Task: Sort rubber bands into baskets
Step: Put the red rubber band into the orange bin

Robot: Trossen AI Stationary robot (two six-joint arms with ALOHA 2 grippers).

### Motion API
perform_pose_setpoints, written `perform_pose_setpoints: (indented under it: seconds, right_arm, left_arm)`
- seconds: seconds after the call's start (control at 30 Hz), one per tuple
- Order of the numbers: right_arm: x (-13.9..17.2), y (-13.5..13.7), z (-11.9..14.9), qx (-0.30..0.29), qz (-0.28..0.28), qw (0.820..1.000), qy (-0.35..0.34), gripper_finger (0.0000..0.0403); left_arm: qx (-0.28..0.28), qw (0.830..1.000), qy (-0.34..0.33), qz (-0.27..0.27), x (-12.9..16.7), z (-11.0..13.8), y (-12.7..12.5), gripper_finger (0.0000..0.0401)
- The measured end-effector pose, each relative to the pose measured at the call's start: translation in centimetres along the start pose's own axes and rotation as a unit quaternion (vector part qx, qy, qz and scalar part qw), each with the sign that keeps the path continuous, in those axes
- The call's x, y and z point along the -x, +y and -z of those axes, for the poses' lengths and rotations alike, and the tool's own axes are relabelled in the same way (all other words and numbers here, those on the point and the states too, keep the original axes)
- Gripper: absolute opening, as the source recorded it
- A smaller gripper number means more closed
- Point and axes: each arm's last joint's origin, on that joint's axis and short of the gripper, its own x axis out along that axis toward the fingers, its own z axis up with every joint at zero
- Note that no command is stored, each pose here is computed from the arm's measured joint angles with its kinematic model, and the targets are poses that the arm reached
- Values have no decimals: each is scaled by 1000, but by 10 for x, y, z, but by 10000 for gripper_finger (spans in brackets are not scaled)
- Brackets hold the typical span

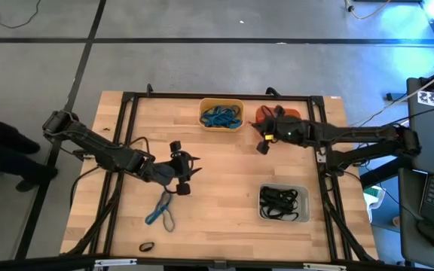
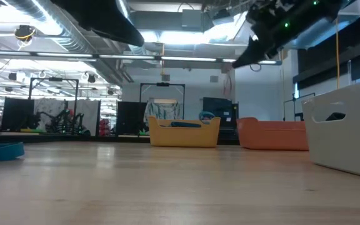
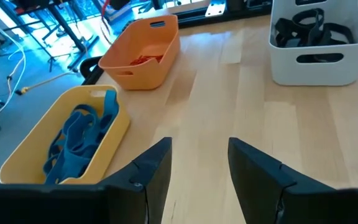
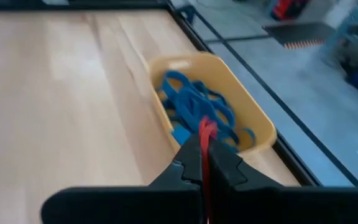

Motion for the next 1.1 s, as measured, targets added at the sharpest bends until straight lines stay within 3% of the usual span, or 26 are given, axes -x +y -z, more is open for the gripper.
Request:
perform_pose_setpoints:
  seconds: [0.27,0.6,0.93,1.1]
  right_arm:
    - [-6,-24,15,-19,48,996,77,3]
    - [-8,-49,37,-54,114,975,181,3]
    - [-23,-54,51,-57,125,962,238,4]
    - [-36,-51,60,-48,123,954,269,48]
  left_arm:
    - [-5,1000,0,0,0,0,0,155]
    - [-7,1000,0,0,0,0,0,155]
    - [-5,1000,0,0,0,0,0,155]
    - [-4,1000,0,0,0,0,0,155]
